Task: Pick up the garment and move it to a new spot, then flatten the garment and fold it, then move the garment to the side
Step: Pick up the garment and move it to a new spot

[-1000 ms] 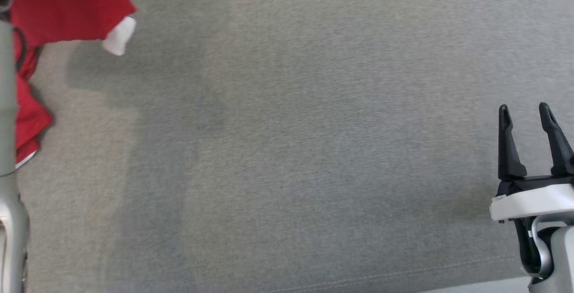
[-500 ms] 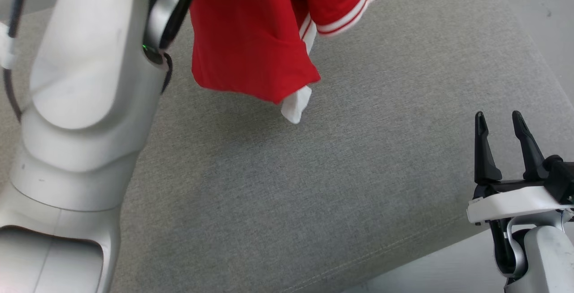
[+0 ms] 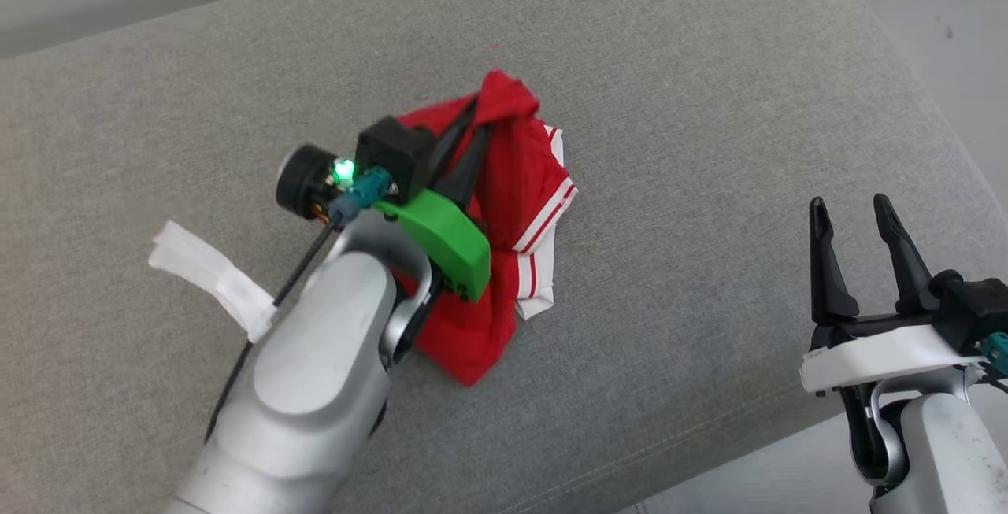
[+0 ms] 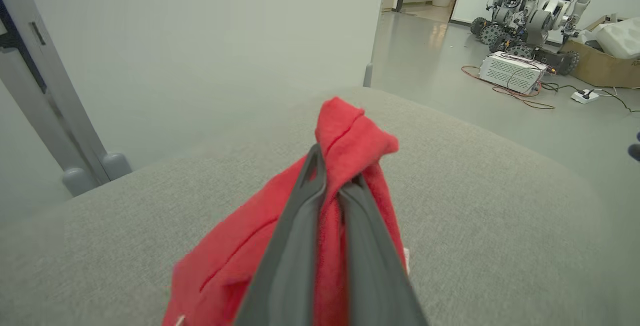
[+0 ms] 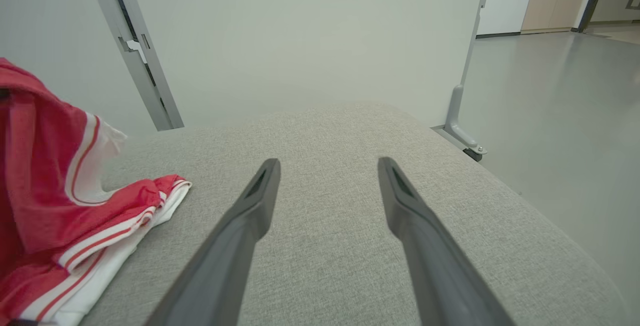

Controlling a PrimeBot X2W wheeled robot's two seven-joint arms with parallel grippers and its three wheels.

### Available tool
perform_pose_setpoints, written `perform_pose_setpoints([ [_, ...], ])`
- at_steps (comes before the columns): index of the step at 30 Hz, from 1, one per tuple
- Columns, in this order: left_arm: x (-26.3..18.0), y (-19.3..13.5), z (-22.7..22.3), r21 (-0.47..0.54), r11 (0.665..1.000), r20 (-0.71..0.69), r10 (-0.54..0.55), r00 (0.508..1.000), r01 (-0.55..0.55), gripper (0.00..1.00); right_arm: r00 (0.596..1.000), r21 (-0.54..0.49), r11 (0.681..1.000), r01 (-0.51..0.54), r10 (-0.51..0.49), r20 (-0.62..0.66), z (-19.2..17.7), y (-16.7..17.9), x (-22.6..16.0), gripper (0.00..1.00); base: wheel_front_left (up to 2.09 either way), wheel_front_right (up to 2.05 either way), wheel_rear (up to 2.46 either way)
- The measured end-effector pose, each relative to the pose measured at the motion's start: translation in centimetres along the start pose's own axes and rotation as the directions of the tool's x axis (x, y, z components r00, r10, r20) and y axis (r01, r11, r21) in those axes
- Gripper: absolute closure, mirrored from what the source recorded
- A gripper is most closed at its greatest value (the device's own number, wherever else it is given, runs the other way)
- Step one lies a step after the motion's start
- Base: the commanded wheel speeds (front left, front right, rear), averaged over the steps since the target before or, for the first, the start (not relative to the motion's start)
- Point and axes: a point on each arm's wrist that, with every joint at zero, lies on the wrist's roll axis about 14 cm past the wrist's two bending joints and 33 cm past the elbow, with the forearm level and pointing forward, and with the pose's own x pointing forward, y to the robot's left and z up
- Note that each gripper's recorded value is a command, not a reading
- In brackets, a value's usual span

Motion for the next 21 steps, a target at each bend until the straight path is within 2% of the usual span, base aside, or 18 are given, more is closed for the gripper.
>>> perform_pose_setpoints([
  [1, -0.4, -0.2, -1.0, -0.015, 1.0, -0.022, 0.004, 1.0, -0.004, 1.0, 1.0, 0.001, 1.0, -0.005, 0.005, 0.002, 0.1, 0.1, 0.0, 0.0, 0.0, 0.0, 0.0],
  [2, -1.0, -0.5, -2.0, -0.026, 1.0, -0.043, 0.008, 0.999, -0.009, 0.84, 1.0, 0.002, 1.0, -0.013, 0.013, 0.004, 0.1, 0.4, 0.0, 0.0, 0.0, 0.0, 0.0],
  [4, -1.5, -0.7, -2.5, -0.02, 1.0, -0.049, 0.015, 0.999, -0.016, 0.0, 1.0, 0.009, 1.0, -0.03, 0.03, 0.008, 0.2, 0.9, 0.1, 0.0, 0.0, 0.0, 0.0],
  [15, -4.7, 3.1, 3.3, 0.021, 0.98, 0.133, 0.192, 0.972, -0.196, 0.0, 0.996, 0.035, 0.996, -0.084, 0.083, 0.032, 0.9, 2.6, -1.3, 0.0, 0.0, 0.0, 0.0],
  [21, -9.8, 7.4, 4.9, 0.042, 0.929, 0.189, 0.353, 0.916, -0.367, 0.0, 0.987, 0.044, 0.987, -0.152, 0.15, 0.051, 1.4, 4.7, -1.2, 0.0, 0.0, 0.0, 0.0],
])
